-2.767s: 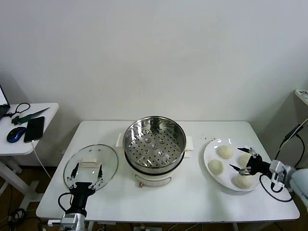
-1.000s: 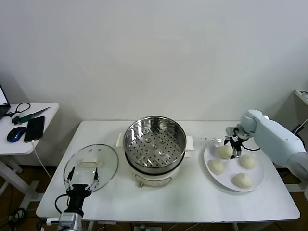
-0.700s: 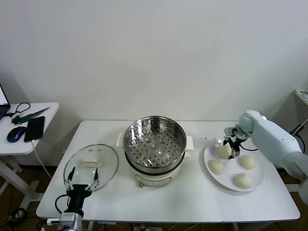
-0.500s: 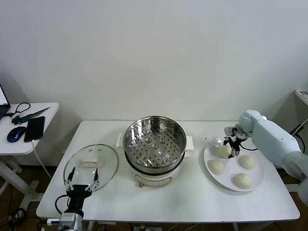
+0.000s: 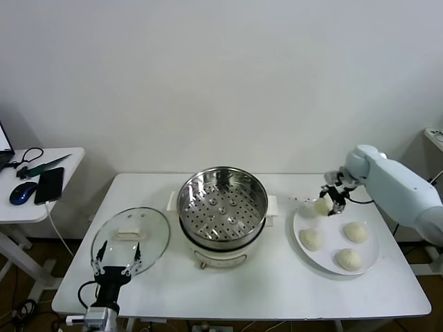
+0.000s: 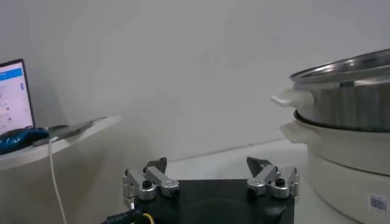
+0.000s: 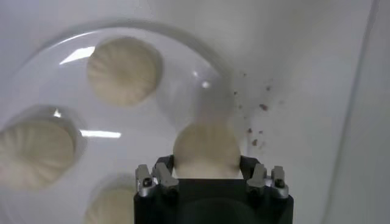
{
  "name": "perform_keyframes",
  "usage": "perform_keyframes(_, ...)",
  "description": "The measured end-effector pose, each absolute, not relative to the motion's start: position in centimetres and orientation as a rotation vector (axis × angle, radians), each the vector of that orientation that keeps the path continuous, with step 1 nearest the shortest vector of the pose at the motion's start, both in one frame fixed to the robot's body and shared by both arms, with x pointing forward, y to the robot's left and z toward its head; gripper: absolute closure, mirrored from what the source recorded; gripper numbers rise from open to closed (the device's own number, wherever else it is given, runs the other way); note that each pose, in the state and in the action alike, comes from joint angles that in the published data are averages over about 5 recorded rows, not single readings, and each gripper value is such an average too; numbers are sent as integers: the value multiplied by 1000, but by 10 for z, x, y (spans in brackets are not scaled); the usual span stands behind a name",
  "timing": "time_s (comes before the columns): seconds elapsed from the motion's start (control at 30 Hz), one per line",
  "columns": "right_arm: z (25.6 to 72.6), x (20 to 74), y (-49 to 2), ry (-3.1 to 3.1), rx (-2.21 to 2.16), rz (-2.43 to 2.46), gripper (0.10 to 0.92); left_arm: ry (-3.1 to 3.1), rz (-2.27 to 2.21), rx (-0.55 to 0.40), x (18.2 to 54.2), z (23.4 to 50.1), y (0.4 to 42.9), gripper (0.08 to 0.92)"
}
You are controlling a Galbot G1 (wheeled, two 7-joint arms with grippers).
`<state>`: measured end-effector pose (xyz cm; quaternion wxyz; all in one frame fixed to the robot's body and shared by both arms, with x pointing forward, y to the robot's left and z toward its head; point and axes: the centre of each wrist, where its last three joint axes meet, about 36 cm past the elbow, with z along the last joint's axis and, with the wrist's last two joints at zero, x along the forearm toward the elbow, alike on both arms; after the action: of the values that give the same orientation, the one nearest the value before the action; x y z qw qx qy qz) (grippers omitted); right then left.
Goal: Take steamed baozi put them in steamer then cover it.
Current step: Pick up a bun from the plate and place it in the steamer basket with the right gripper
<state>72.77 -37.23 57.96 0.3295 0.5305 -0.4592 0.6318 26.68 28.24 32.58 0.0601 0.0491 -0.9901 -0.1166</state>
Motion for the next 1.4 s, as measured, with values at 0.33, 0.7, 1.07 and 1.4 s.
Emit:
perform_keyframes(0.33,698,729,-270,-975,1573,2043,318,-2995,-350,126,266,325,278,177)
perform_keyframes(0.7,721,704,-139,-572,1766,2388,313,-2992,-353,113,263,325,275,177)
perform_keyframes(1.07,671,688,-55,-257,1882,2533,310,-2991,-340,125,257,328,276,177)
perform_keyframes(1.4,618,687,-21,-96,1915,2557,306,-3001,-296,142,256,334,277,177)
